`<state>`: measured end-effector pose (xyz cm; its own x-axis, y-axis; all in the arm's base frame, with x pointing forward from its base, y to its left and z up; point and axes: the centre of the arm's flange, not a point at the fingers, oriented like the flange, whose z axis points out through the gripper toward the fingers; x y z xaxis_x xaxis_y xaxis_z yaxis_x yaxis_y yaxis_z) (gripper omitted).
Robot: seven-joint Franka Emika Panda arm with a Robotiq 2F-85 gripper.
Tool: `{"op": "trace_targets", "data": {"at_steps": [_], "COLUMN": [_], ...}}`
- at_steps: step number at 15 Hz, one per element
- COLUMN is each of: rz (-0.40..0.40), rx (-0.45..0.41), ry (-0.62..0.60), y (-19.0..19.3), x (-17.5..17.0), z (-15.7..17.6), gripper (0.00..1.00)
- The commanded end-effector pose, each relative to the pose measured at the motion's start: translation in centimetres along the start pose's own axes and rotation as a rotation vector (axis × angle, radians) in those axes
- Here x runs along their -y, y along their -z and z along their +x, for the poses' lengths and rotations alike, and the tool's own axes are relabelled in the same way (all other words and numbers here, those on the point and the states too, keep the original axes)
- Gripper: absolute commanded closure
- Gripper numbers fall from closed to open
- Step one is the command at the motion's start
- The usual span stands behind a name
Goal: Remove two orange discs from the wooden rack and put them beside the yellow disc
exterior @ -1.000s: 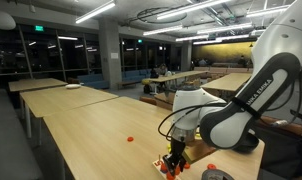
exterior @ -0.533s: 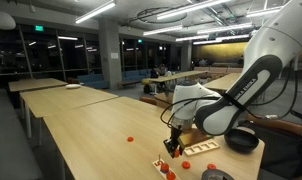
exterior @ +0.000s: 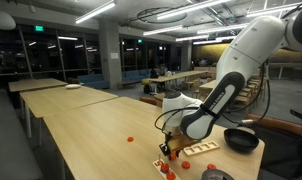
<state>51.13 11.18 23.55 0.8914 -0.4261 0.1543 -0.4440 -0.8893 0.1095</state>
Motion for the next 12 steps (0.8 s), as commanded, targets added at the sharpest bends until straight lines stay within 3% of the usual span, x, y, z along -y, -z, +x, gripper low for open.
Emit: {"op": "trace_targets", "data": {"at_steps": [1, 5, 6, 7, 11, 12], "rz": [-0.024, -0.028, -0.033, -0.036, -0.03, -0.023], "rx": [0.016, 0.033, 0.042, 0.053, 0.073, 0.075], "ry": [-0.029, -0.056, -0.064, -0.072, -0.106, -0.115], "y": [-1.9, -1.7, -1.6, -1.5, -0.5, 0.0], "x": [1.9, 2.2, 2.2, 2.1, 1.3, 1.0], "z": [2.5, 3.8, 3.9, 4.1, 4.6, 4.7], "gripper": [0.8, 0.8, 0.52, 0.32, 0.03, 0.0]}}
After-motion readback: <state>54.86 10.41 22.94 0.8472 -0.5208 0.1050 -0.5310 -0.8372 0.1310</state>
